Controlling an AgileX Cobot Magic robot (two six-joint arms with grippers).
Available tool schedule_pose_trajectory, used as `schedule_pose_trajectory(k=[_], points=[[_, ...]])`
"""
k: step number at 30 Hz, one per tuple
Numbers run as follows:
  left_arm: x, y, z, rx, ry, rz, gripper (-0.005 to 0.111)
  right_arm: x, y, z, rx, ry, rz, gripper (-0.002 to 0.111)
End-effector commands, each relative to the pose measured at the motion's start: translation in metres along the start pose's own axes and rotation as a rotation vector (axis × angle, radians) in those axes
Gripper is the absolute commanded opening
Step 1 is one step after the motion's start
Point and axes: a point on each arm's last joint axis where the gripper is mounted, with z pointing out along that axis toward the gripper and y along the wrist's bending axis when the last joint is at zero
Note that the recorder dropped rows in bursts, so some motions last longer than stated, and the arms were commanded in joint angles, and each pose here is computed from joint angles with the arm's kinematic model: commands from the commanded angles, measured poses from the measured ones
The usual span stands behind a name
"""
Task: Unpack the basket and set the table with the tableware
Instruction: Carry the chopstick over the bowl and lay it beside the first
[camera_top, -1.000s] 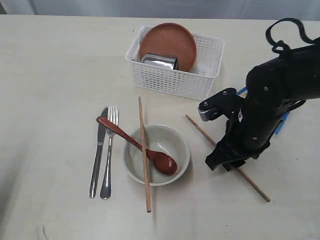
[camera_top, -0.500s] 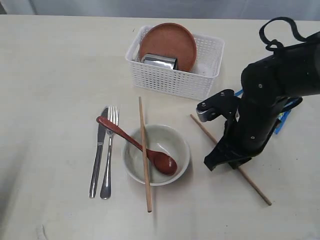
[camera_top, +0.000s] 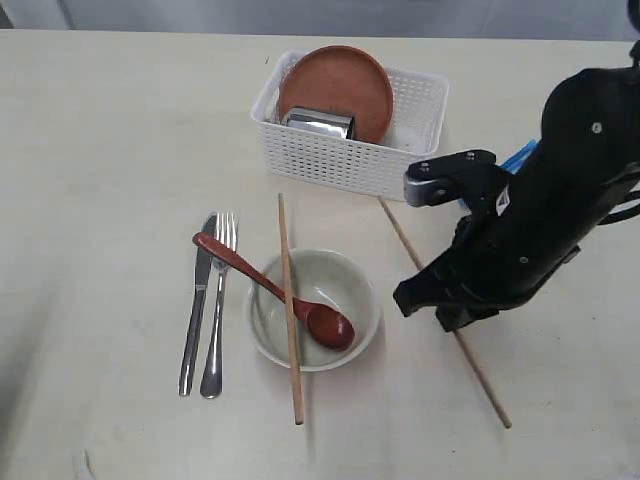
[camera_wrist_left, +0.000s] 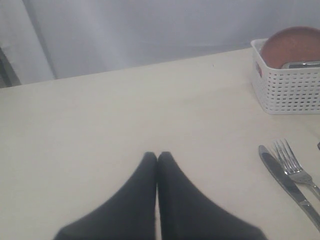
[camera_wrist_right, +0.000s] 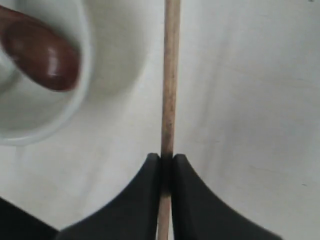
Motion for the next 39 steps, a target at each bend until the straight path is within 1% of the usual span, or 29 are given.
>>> schedule_pose_trajectory(k=[1, 4, 7, 9, 18, 23, 29, 39], points=[[0.000, 0.000, 0.000, -0.002, -0.008, -0.003, 0.000, 0.000, 0.019, -0.011, -0.202, -0.052, 0.057, 0.000], [0.000, 0.000, 0.000, -0.002, -0.008, -0.003, 0.000, -0.004, 0.028, -0.011, -0.315, -0.061, 0.127, 0.000], [0.000, 0.000, 0.000, -0.002, -0.008, -0.003, 0.000, -0.009, 0.034, -0.004, -0.396, -0.051, 0.190, 0.000], [0.000, 0.000, 0.000, -0.002, -0.008, -0.003, 0.000, -0.014, 0.034, 0.004, -0.417, -0.042, 0.218, 0.000], [0.000, 0.000, 0.000, -0.002, -0.008, -0.003, 0.000, -0.054, 0.038, 0.014, -0.452, -0.065, 0.264, 0.000], [0.000, 0.000, 0.000, -0.002, -0.008, -0.003, 0.000, -0.055, 0.039, 0.029, -0.450, -0.022, 0.268, 0.000], [0.000, 0.000, 0.000, -0.002, -0.008, -0.003, 0.000, -0.059, 0.045, 0.034, -0.505, -0.047, 0.265, 0.000], [0.000, 0.000, 0.000, -0.002, -0.008, -0.003, 0.000, -0.059, 0.044, 0.040, -0.498, -0.028, 0.268, 0.000]])
